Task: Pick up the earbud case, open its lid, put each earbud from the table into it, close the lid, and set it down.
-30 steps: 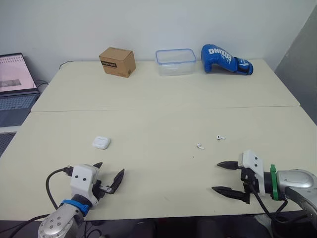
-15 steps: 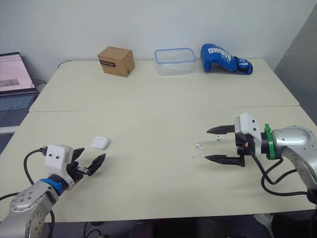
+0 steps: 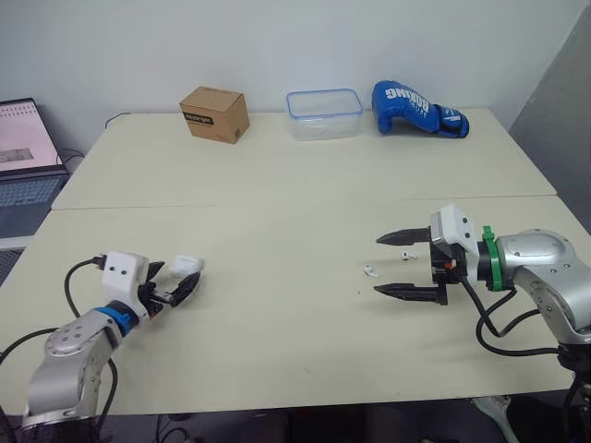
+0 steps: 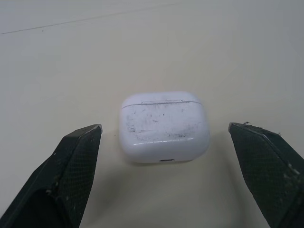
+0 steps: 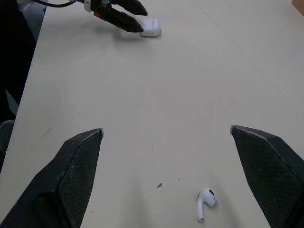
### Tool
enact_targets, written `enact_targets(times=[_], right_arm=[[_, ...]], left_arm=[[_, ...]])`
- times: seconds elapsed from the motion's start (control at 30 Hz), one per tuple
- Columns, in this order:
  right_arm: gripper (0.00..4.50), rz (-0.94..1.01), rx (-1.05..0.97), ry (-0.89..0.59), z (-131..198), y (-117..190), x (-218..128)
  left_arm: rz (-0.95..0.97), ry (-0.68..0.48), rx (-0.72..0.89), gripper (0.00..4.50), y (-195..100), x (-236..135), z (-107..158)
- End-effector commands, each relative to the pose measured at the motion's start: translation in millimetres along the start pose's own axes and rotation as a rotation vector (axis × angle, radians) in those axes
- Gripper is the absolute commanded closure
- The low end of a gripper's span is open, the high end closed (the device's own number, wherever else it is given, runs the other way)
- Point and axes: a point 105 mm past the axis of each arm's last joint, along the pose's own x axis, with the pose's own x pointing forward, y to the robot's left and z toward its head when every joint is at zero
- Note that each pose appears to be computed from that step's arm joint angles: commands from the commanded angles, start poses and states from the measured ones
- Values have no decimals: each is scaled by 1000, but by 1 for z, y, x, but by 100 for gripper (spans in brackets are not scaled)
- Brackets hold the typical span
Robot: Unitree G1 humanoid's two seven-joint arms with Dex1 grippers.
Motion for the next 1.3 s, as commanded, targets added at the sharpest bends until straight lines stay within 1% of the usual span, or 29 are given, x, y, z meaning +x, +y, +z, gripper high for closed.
enact_targets(times=[0.03, 0.27, 0.47, 0.67, 0.83, 0.9, 0.93, 1.0, 1.07, 1.1, 1.3], right_arm=[[0, -17, -46, -17, 9, -1, -1], [0, -44, -28, -12, 1, -5, 0], [0, -46, -31, -24, 3, -5, 1], [0, -38, -31, -36, 6, -3, 2], [0, -35, -30, -37, 6, -2, 1], [0, -36, -29, -37, 6, -2, 1], [0, -36, -29, -37, 6, -2, 1], [0, -37, -28, -36, 6, -2, 1], [0, -36, -27, -35, 6, -2, 1], [0, -36, -27, -34, 6, -2, 1], [0, -33, -23, -32, 5, 0, 1]], left_arm=[[-2, -19, 36, 3, -2, 8, 3], [4, -7, 24, 3, -10, 14, -9], [21, -6, 11, 3, -11, 16, -14], [25, -5, 17, 3, -11, 19, -15], [25, -8, 22, 3, -13, 23, -10], [20, -17, 0, 3, -16, 24, -7], [18, -20, -8, 42, -16, 24, -6], [10, -18, -3, 92, -19, 24, -5], [11, -16, 0, 155, -21, 25, -4], [12, -15, 0, 172, -21, 25, -4], [5, 13, 27, 172, -24, 23, -6]])
